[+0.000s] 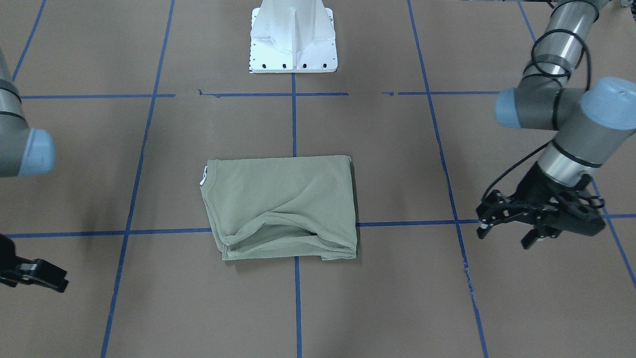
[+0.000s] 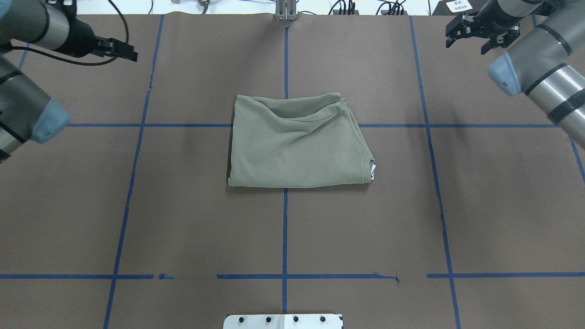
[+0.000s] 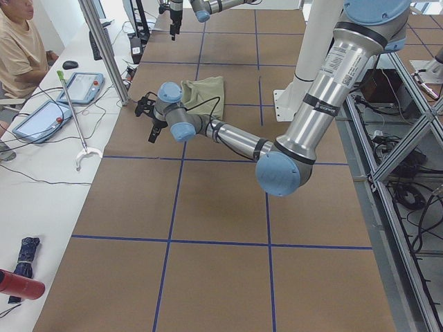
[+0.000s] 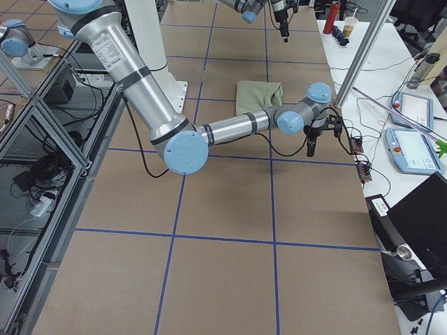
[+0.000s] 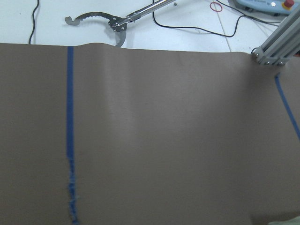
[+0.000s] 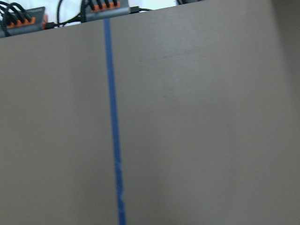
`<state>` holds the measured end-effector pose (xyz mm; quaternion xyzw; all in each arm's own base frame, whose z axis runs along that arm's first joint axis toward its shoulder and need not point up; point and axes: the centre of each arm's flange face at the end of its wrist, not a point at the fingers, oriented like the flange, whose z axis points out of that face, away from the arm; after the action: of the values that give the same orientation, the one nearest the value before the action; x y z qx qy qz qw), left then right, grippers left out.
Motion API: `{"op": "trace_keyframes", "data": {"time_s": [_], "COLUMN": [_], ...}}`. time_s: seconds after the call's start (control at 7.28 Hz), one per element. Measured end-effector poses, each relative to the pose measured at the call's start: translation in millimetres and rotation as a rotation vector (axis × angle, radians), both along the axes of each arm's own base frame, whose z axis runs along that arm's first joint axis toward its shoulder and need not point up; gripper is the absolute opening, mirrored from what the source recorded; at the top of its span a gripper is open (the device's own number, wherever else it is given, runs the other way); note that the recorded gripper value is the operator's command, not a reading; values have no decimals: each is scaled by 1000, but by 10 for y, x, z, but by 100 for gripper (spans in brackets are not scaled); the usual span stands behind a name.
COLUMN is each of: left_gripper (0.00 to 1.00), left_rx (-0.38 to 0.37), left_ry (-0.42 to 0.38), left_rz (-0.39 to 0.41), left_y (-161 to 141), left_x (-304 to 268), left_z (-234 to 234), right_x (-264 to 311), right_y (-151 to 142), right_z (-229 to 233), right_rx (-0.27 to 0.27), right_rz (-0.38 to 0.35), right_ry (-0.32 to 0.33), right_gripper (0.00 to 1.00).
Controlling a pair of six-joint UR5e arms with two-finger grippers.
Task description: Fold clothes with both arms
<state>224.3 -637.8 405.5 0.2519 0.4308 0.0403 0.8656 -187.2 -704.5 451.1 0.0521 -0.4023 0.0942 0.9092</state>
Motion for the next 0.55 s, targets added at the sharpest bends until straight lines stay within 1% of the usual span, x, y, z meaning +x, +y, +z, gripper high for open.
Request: {"op": "trace_keyframes", "data": {"time_s": [0.14,0.27,0.41,0.55], "left_gripper": [100,100,100,100], "left_rx": [24,35,27,10], "left_ry": [-76,-149,-190,-187], "left_rz": [56,112,149,181], "left_y": [33,69,84,122], "left_x": [-453,-852,-1259,-1629], "left_z": [130,181,265,375], "right_x": [453,823,1093,1282], "right_y": [133,331,596,913], "right_z": [319,665,977,1193], "right_rx": [12,17,21,18], "right_rz": [-46,-81,-105,-124], "right_ry": [8,23,36,47], "right_gripper": [100,100,100,100]}}
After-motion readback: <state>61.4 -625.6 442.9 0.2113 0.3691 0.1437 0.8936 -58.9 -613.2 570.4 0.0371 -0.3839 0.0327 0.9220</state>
